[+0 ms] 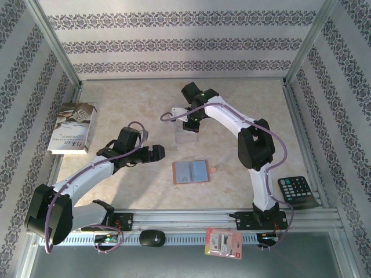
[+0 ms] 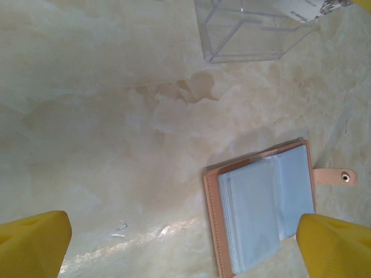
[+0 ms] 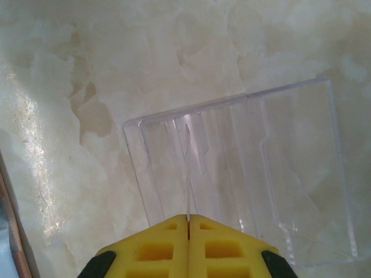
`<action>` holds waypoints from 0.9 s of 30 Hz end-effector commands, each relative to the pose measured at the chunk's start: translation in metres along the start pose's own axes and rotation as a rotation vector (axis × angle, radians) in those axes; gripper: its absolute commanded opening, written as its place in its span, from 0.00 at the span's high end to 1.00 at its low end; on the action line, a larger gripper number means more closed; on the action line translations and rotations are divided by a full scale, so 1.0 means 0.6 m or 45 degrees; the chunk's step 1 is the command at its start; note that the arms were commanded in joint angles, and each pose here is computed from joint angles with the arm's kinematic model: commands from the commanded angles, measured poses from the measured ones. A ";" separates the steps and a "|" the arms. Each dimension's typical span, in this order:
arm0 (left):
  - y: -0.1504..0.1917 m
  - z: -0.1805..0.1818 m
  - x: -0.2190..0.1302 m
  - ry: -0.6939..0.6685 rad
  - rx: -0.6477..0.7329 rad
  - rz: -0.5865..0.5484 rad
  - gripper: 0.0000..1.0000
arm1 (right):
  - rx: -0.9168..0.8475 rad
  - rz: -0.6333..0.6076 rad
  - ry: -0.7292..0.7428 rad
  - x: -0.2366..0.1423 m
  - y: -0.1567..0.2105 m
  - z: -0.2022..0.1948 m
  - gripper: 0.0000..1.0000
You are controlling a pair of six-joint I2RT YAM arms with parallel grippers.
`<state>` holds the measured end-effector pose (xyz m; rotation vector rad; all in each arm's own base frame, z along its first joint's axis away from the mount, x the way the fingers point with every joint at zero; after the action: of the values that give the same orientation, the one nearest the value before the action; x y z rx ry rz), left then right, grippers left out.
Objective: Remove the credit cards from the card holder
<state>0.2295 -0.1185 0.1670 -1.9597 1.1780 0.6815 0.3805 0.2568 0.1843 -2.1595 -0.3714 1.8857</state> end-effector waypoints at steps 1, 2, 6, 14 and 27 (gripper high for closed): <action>-0.005 0.004 0.000 0.002 -0.013 0.004 0.00 | -0.031 -0.007 -0.052 0.008 -0.004 0.010 1.00; -0.005 0.005 0.000 0.005 -0.014 0.003 0.00 | -0.035 -0.008 -0.059 0.008 -0.007 0.012 1.00; -0.002 0.010 -0.001 0.009 -0.015 0.003 0.00 | -0.046 -0.008 -0.092 0.012 -0.023 0.024 1.00; 0.002 0.015 -0.006 0.042 -0.014 -0.015 0.00 | -0.054 -0.030 -0.156 0.022 -0.060 0.050 1.00; 0.003 0.011 -0.011 0.096 -0.023 -0.024 0.00 | 0.094 -0.063 -0.051 0.025 -0.051 0.013 0.75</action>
<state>0.2227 -0.1124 0.1660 -1.9967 1.2020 0.6471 0.3622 0.2922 0.1750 -2.0700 -0.3710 1.9641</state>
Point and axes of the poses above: each hand's point on the last joint's axis, 136 mm out from that joint toward the fingers, its own x axis out along the fingers, its own z axis along the line the jaws close on, y = z × x, the point moved 9 cm from there along -x, back along the fingers, and after that the axes turned 8 degrees about -x, right-handed, at the moved point
